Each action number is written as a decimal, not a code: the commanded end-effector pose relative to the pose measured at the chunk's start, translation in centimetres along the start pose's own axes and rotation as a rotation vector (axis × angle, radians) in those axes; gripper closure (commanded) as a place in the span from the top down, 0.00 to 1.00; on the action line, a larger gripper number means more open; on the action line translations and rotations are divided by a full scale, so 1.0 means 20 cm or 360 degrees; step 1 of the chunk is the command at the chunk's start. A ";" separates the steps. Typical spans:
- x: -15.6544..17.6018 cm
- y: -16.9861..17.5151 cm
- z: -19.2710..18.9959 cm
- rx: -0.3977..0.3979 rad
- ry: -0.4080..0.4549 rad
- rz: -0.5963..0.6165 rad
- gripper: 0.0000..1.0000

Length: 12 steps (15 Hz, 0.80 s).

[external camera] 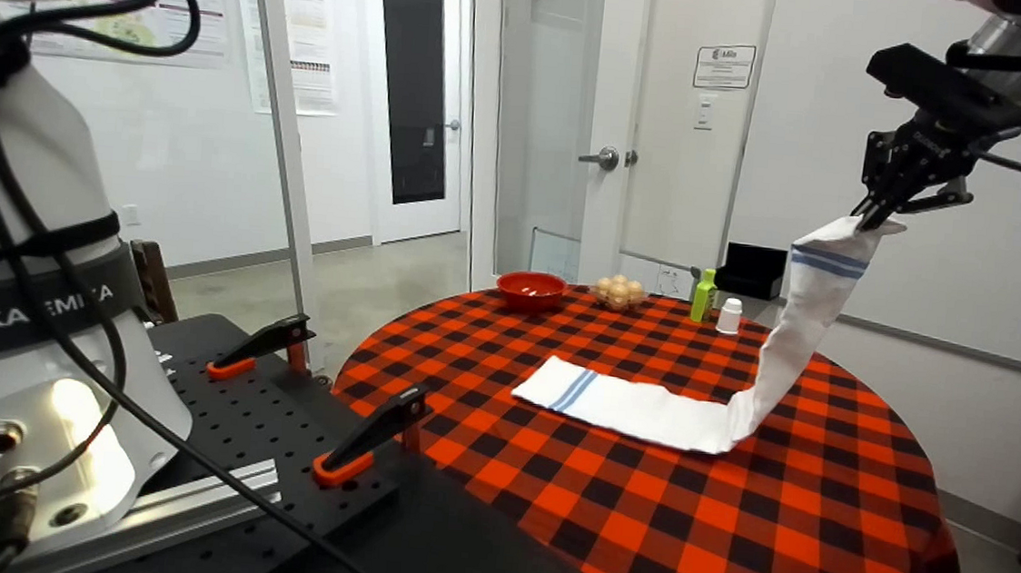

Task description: Fold the white towel two times over

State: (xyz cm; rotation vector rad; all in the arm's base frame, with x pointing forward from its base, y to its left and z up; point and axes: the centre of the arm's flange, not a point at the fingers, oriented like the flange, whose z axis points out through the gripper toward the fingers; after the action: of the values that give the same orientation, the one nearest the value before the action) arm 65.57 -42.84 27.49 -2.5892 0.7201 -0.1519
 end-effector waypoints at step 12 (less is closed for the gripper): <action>-0.29 -0.43 0.49 0.0053 -0.0486 -0.0372 0.01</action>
State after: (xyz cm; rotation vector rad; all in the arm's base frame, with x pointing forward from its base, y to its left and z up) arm 68.61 -31.86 22.84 -2.5686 0.4038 0.0848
